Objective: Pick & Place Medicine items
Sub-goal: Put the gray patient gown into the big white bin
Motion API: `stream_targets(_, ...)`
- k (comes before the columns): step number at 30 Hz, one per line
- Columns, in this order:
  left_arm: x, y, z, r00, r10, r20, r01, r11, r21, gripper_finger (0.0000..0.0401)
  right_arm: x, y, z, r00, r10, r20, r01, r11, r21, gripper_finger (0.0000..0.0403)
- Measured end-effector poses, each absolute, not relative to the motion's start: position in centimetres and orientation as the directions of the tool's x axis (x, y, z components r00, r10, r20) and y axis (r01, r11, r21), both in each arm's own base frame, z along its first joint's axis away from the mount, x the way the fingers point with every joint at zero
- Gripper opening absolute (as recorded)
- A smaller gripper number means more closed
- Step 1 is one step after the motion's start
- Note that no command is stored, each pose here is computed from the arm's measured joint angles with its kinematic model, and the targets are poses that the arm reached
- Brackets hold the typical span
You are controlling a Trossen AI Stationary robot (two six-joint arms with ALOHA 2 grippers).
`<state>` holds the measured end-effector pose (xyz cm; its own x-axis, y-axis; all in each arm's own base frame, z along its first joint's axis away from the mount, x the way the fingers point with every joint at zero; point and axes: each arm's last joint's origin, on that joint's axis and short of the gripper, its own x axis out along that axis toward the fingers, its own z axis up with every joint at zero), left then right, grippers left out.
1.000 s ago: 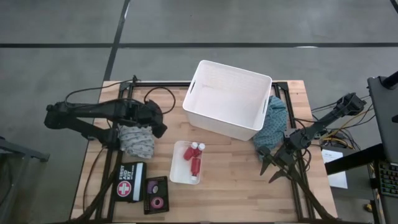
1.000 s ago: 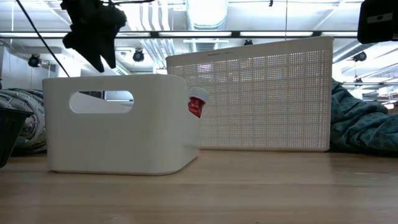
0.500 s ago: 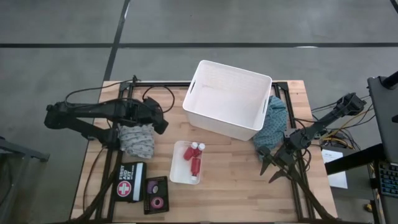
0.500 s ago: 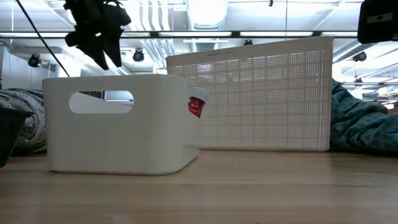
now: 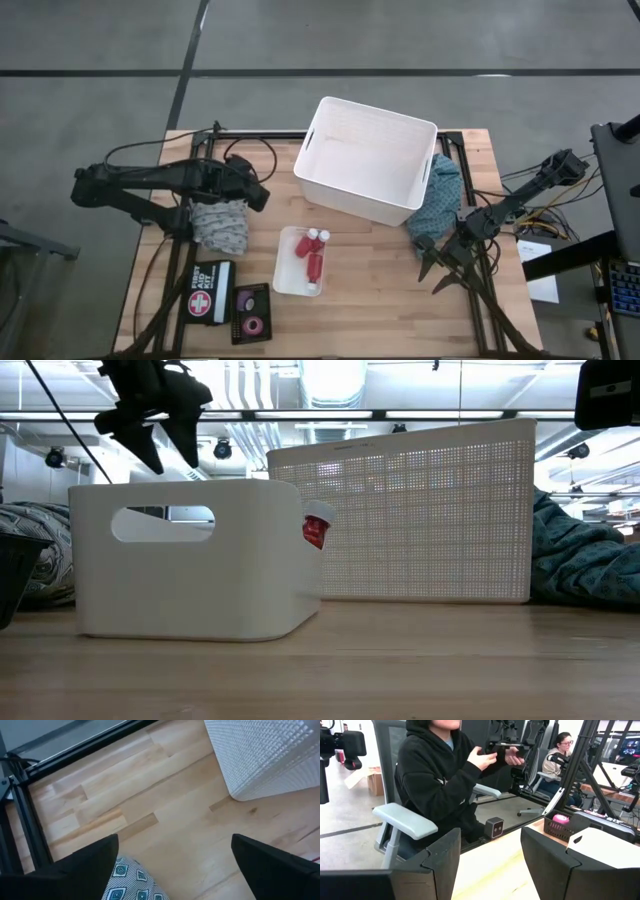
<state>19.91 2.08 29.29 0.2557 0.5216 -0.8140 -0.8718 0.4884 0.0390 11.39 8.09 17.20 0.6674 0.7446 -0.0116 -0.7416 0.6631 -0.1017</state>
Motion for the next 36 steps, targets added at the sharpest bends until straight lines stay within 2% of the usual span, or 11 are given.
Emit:
stream_targets(5,19.9,2.1,29.3,0.259,0.522,-0.813,-0.898,0.440,-0.003,0.0389,11.4,8.1,17.2,0.668,0.744,-0.012,-0.741,0.663,-0.102,0.0206)
stream_targets(18,18.7,1.9,28.9,0.154,0.466,-0.871,-0.965,0.259,-0.032,0.0399,11.4,8.1,17.2,0.668,0.744,-0.012,-0.741,0.663,-0.102,0.0206)
stream_targets(25,18.0,1.7,28.6,0.070,0.409,-0.910,-0.997,0.061,-0.049,0.0399,11.4,8.1,17.2,0.668,0.744,-0.011,-0.741,0.663,-0.103,0.0206)
stream_targets(33,17.0,1.1,28.4,-0.018,0.205,-0.979,-0.994,-0.109,-0.004,0.0400,11.4,8.1,17.2,0.668,0.744,-0.011,-0.741,0.663,-0.104,0.0206)
stream_targets(36,16.8,0.9,28.4,-0.041,0.140,-0.989,-0.979,-0.203,0.011,0.0400,11.4,8.1,17.2,0.667,0.745,-0.012,-0.741,0.663,-0.102,0.0206)
